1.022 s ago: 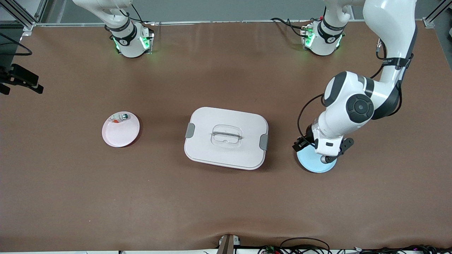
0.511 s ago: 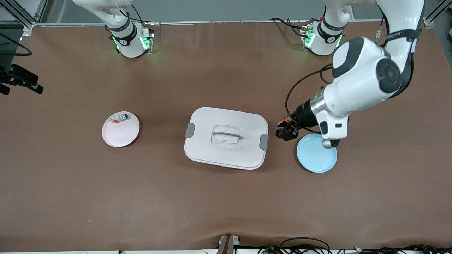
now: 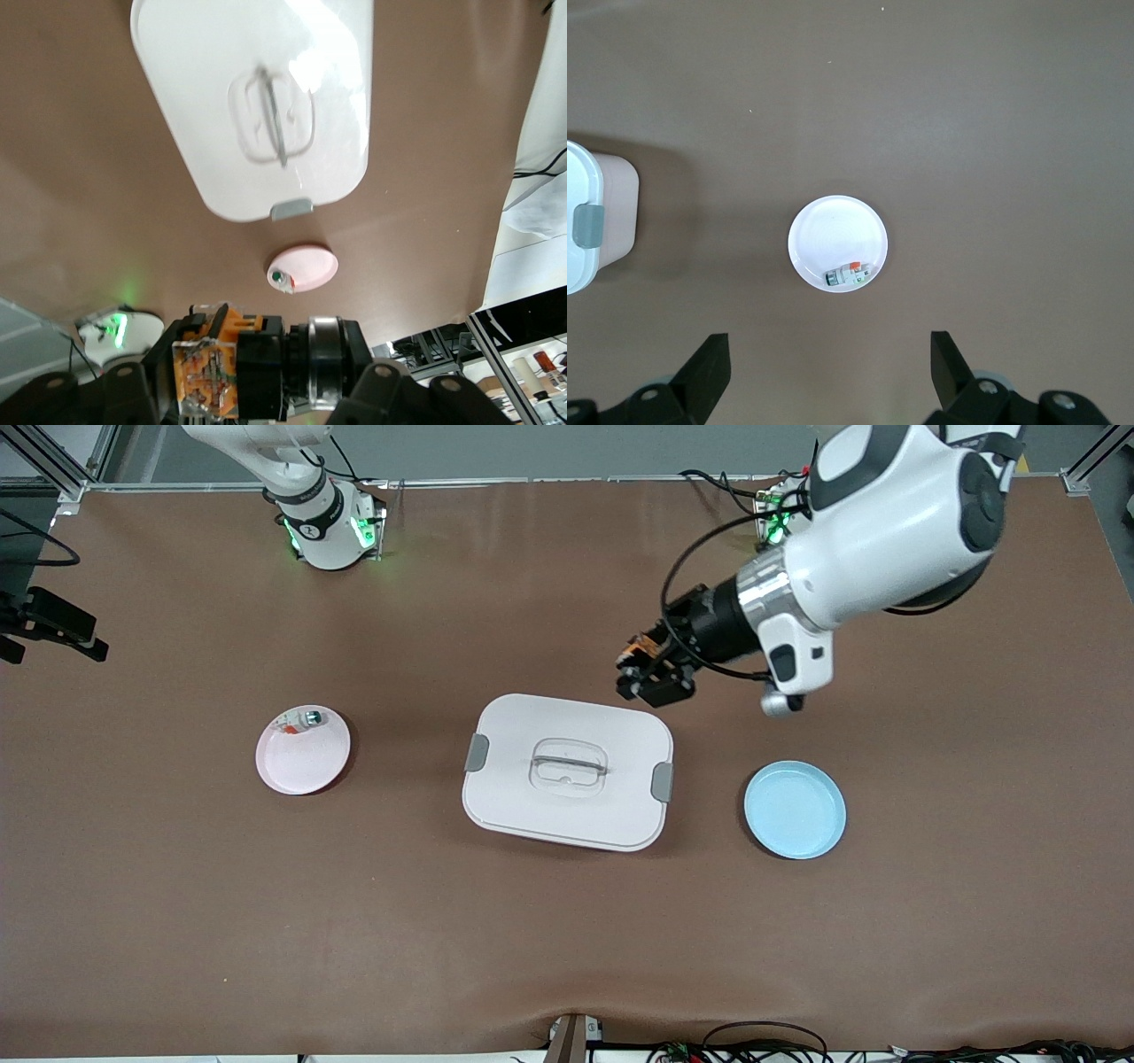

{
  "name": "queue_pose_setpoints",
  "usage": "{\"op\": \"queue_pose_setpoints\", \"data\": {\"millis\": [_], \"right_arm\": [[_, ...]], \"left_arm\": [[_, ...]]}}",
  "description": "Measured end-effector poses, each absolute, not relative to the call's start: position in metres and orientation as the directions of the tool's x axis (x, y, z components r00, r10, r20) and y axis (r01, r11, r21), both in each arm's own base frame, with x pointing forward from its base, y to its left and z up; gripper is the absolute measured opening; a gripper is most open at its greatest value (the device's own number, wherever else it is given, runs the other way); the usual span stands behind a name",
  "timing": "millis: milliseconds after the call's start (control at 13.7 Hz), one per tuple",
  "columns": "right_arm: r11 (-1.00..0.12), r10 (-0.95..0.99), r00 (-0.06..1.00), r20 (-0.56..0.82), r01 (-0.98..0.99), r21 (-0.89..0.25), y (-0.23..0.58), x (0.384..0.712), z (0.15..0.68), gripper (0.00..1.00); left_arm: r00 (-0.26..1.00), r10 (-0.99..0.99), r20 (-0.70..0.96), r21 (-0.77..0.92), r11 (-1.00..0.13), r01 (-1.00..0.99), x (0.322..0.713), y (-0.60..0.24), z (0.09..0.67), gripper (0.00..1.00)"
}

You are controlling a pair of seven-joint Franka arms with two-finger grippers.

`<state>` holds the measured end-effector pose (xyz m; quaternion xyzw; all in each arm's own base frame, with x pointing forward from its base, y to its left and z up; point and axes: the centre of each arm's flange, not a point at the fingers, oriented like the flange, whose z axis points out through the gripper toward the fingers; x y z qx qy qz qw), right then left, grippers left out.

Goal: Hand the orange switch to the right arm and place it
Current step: 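Lift the orange switch with the left gripper toward the box handle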

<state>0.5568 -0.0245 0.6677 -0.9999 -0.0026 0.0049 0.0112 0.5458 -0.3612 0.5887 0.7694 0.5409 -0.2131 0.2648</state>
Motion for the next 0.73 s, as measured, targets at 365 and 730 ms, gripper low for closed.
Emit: {"op": "queue_pose_setpoints", "data": {"millis": [365, 730], "right_arm": [[-1.000, -0.002, 1.000, -0.016, -0.002, -0.021, -0.028, 0.563, 0.658, 1.00], [-1.000, 0.015, 1.000, -0.016, 0.015, -0.004, -0.038, 0.592, 0.620, 1.00]], "left_arm": [[0.186, 0.707, -0.682, 0.108, -0.153, 0.982, 0.510, -0.437, 0.585, 0.72], [0.124, 0.687, -0.716, 0.083, -0.093, 0.992, 0.501, -0.475, 0.564, 0.72]]}}
